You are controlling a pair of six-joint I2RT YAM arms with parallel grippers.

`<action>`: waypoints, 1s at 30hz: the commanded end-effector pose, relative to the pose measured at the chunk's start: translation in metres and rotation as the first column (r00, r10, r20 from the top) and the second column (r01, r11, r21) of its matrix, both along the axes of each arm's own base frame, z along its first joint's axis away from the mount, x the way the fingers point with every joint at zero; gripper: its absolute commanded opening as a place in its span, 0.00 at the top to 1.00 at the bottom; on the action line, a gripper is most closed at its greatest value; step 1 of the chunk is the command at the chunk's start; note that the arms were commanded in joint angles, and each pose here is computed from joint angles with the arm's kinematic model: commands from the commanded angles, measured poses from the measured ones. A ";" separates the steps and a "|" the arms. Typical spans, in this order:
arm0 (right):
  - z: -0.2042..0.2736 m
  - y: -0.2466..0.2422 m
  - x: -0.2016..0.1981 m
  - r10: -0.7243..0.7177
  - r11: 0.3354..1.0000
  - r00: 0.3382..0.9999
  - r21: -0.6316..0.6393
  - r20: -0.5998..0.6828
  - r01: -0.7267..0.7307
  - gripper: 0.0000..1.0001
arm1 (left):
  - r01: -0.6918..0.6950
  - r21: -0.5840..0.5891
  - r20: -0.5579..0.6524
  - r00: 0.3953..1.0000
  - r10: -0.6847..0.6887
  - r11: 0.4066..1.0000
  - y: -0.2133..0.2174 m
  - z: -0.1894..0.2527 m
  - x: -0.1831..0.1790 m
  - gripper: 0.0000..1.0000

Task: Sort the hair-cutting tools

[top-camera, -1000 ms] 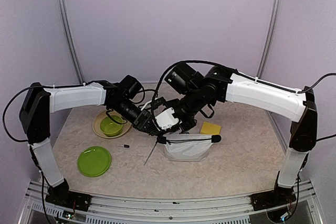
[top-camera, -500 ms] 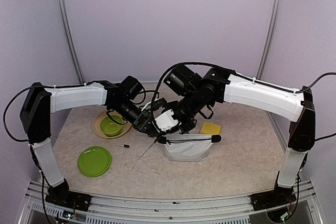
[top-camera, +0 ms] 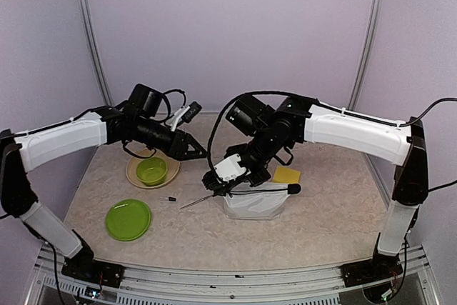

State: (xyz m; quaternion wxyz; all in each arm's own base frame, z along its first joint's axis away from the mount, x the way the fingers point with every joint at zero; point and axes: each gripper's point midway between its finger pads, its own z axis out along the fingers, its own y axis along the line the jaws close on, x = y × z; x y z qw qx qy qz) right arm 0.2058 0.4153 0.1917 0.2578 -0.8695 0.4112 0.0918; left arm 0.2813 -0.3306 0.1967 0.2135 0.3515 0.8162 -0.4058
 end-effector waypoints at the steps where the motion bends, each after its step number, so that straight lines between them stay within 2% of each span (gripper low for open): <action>1: 0.010 -0.035 0.009 -0.121 0.993 0.989 -0.008 -0.086 0.121 1.00 | -0.102 -0.193 0.433 0.884 0.178 0.976 0.028 0.107 0.012 0.49; 5: 0.013 -0.062 0.025 -0.220 0.975 0.966 -0.026 -0.136 0.219 1.00 | -0.031 -0.202 0.549 0.824 0.139 0.979 0.029 0.131 -0.016 0.47; 11: 0.013 -0.098 0.042 -0.334 0.942 0.930 -0.066 -0.152 0.328 1.00 | -0.004 -0.068 0.621 0.783 0.045 0.998 0.009 0.134 -0.038 0.47; 16: 0.015 -0.113 0.061 -0.422 0.907 0.897 -0.059 -0.132 0.417 1.00 | 0.021 0.049 0.598 0.800 -0.046 0.999 -0.015 0.115 -0.043 0.48; 21: 0.015 -0.112 0.063 -0.434 0.901 0.887 -0.068 -0.155 0.429 1.00 | 0.031 0.147 0.540 0.835 -0.107 0.989 -0.031 0.090 -0.043 0.47; 27: 0.018 -0.106 0.066 -0.434 0.901 0.884 -0.065 -0.175 0.430 1.00 | 0.134 0.186 0.468 0.859 -0.208 0.973 -0.045 0.064 -0.055 0.46; 30: 0.018 -0.105 0.066 -0.432 0.901 0.884 -0.067 -0.179 0.428 1.00 | 0.114 0.217 0.457 0.866 -0.204 0.969 -0.046 0.052 -0.050 0.46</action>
